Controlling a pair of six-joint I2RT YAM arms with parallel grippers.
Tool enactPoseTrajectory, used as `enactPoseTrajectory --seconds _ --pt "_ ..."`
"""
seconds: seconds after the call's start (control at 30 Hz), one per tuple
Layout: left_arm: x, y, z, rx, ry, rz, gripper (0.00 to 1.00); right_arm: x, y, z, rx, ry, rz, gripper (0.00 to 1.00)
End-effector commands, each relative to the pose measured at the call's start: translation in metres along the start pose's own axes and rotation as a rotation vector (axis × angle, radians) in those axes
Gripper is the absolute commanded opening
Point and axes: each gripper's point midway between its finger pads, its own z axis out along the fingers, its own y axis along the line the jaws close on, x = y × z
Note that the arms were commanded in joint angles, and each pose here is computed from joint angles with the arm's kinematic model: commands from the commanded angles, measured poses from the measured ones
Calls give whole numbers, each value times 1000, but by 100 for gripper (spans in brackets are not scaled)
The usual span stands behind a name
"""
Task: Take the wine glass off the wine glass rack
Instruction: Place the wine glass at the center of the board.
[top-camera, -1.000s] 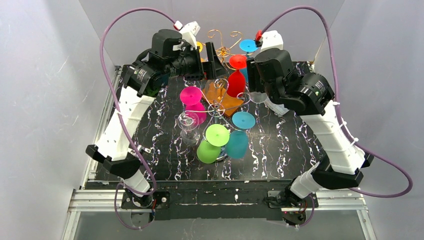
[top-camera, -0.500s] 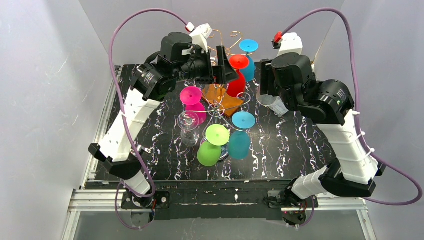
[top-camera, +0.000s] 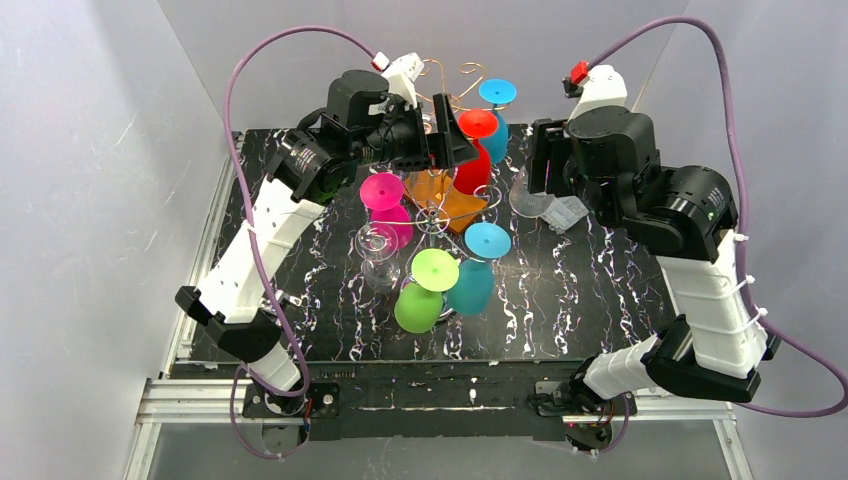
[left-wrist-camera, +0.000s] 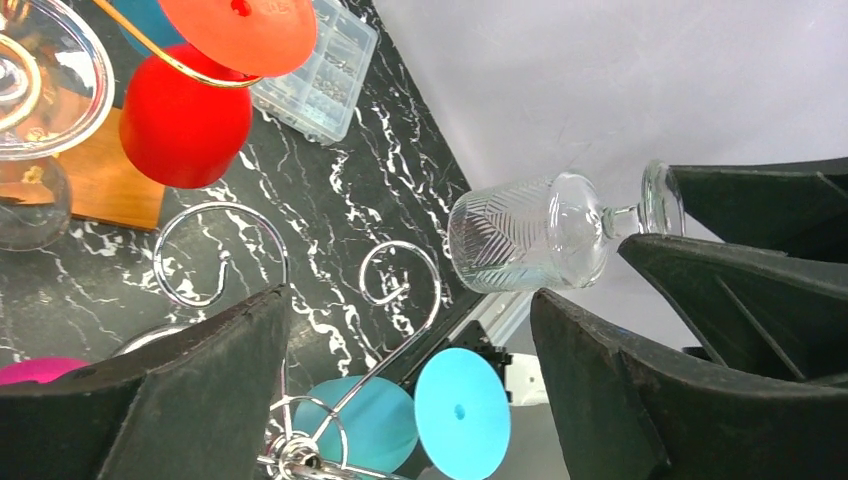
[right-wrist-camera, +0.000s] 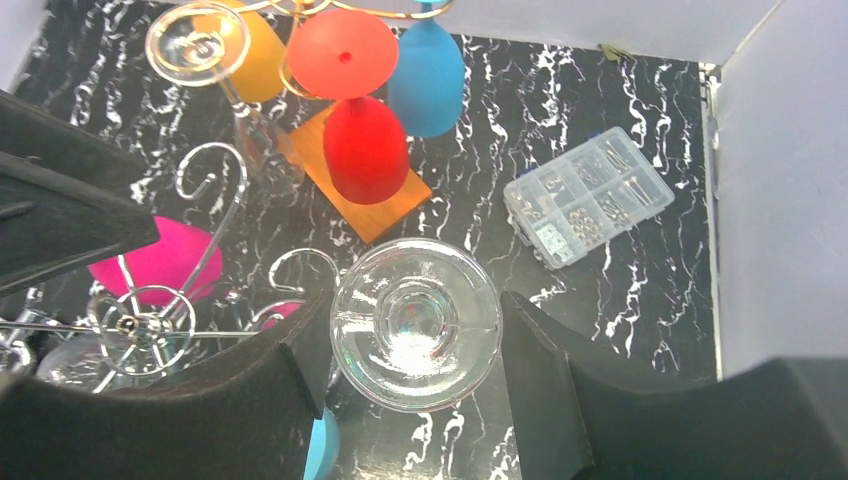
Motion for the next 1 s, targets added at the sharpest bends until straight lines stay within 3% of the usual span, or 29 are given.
enactPoseTrajectory --seconds 0.0,0.4,0.97 --pt "-13 -25 -20 77 -55 -62 86 -42 8 -11 -59 -137 130 38" --pt "-20 -40 -4 169 -73 -308 74 -74 9 -21 -85 -264 244 38" --pt "-26 -55 10 342 -59 -581 75 -95 6 -32 -117 -356 336 38"
